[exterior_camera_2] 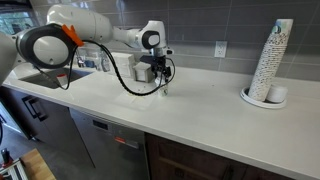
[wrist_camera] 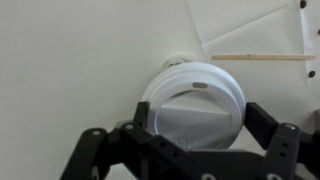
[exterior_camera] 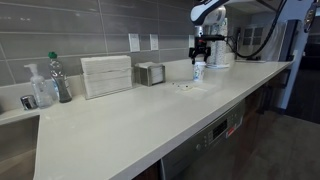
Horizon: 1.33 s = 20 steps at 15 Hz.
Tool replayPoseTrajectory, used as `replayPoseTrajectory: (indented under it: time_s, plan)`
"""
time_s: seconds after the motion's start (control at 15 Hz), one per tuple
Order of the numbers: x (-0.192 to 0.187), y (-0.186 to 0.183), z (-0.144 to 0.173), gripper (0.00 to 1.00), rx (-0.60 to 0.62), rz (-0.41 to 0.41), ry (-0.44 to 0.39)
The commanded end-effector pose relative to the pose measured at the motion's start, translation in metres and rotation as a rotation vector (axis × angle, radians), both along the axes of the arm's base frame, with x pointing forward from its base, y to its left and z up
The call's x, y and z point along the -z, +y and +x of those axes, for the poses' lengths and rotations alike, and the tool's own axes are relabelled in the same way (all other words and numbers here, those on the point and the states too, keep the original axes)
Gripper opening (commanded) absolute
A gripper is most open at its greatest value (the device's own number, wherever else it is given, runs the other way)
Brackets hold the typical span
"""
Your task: Put the lid on the cup
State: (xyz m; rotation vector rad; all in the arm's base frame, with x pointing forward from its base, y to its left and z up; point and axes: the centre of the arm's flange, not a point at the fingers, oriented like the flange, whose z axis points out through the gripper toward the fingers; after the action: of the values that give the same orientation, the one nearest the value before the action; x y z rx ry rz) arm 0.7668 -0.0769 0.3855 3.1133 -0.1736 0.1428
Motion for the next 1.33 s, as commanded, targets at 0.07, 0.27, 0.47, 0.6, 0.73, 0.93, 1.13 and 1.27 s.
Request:
replayPoseTrajectory:
  time_s: [0.07, 0.27, 0.47, 0.6, 0.73, 0.93, 1.13, 1.27]
  plan:
    - [-0.001, 0.008, 0.0, 1.0, -0.027, -0.012, 0.02]
    - [-0.007, 0.011, -0.003, 1.0, -0.032, -0.018, 0.016]
    - [-0.009, 0.013, -0.005, 1.0, -0.031, -0.021, 0.018]
    - [-0.01, 0.012, -0.006, 1.0, -0.026, -0.027, 0.018]
    - [-0.012, 0.01, -0.008, 1.0, -0.024, -0.036, 0.02]
    - [-0.017, 0.011, -0.012, 1.0, -0.023, -0.042, 0.015]
    - [-0.03, 0.018, -0.024, 1.0, -0.035, -0.031, 0.004]
    - [-0.043, 0.025, -0.036, 1.0, -0.053, -0.017, -0.017]
